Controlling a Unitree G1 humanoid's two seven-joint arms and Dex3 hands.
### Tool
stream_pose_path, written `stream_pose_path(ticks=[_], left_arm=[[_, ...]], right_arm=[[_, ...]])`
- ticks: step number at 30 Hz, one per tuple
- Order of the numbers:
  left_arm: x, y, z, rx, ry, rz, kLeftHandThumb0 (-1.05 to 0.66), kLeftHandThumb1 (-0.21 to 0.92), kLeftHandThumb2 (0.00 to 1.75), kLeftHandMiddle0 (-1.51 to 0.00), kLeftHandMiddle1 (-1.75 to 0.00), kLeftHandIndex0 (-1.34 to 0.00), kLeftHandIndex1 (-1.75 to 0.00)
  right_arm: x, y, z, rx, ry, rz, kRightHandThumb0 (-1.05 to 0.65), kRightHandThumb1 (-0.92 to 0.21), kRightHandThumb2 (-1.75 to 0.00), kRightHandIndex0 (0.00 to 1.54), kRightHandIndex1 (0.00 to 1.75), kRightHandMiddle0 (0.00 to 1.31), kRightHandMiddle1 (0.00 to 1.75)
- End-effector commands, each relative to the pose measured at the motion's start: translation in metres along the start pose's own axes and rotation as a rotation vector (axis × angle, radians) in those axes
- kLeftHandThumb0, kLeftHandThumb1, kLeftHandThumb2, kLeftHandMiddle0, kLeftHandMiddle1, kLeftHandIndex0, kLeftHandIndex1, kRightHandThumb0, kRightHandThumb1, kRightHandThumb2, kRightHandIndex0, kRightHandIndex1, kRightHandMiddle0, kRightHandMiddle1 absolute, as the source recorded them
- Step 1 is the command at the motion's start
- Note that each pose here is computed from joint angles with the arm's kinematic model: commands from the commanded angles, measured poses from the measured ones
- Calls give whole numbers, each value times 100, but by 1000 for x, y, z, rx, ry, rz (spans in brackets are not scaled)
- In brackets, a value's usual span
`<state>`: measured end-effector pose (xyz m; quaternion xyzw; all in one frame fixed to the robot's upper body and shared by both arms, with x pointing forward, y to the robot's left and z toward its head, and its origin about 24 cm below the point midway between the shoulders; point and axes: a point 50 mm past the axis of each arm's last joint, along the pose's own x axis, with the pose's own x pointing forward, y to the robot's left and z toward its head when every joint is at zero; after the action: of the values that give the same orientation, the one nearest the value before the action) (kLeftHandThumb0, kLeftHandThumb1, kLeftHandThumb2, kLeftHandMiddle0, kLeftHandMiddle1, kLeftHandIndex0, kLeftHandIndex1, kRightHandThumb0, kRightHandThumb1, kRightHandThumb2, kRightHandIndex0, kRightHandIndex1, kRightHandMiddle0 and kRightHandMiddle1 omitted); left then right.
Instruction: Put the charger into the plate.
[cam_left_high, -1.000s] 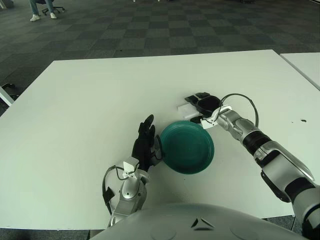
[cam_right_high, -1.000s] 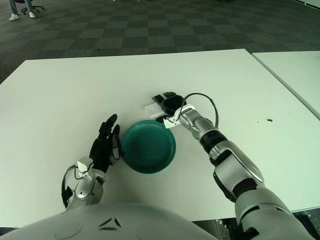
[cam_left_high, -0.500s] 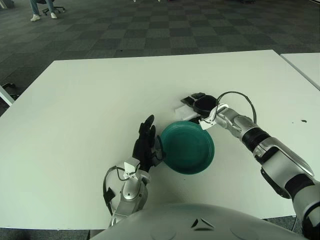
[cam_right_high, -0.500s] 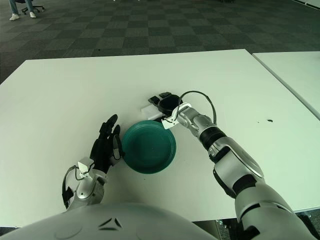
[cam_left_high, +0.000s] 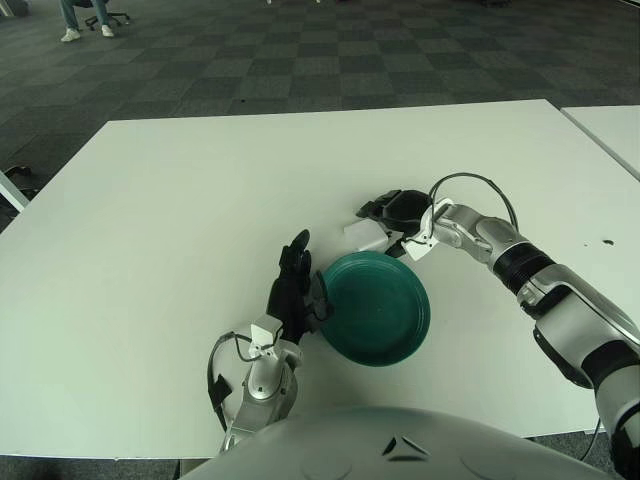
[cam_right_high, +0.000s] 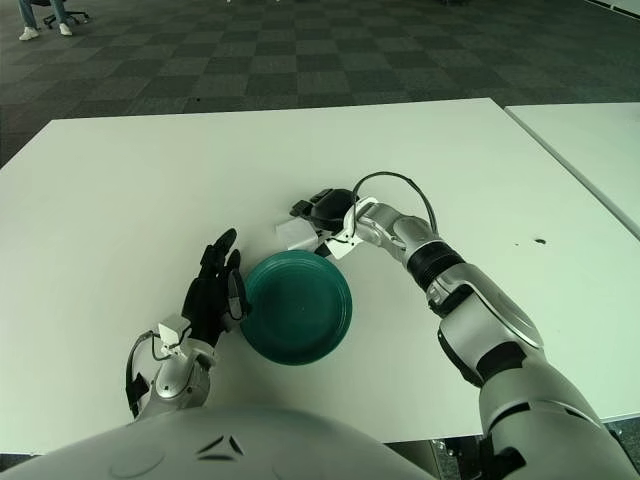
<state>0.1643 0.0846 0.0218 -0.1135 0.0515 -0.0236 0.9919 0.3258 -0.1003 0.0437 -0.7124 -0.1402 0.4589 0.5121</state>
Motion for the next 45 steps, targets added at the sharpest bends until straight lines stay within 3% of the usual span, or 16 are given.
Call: stream_pose_path(ticks=[1, 22, 33, 45], left_arm=[[2, -10, -1, -62, 4, 13, -90, 92, 109, -20, 0, 0, -37], [0, -14, -1, -109, 6, 76, -93, 92, 108, -24, -1, 0, -46], [0, -14, -1, -133, 8, 87, -94, 92, 108, -26, -1, 0, -50], [1, -12, -1, -134, 1, 81, -95, 92, 108, -26, -1, 0, -51]], right_arm=[[-1, 4, 2, -36, -40, 109, -71, -92, -46, 35, 3, 0, 59], [1, 6, 2, -8, -20, 345, -74, -92, -41, 34, 0, 0, 61], [6, 1, 5, -1, -7, 369, -78, -92, -42, 31, 0, 0, 59], [11, -11, 6, 43, 30, 315, -74, -92, -35, 35, 1, 0, 58]])
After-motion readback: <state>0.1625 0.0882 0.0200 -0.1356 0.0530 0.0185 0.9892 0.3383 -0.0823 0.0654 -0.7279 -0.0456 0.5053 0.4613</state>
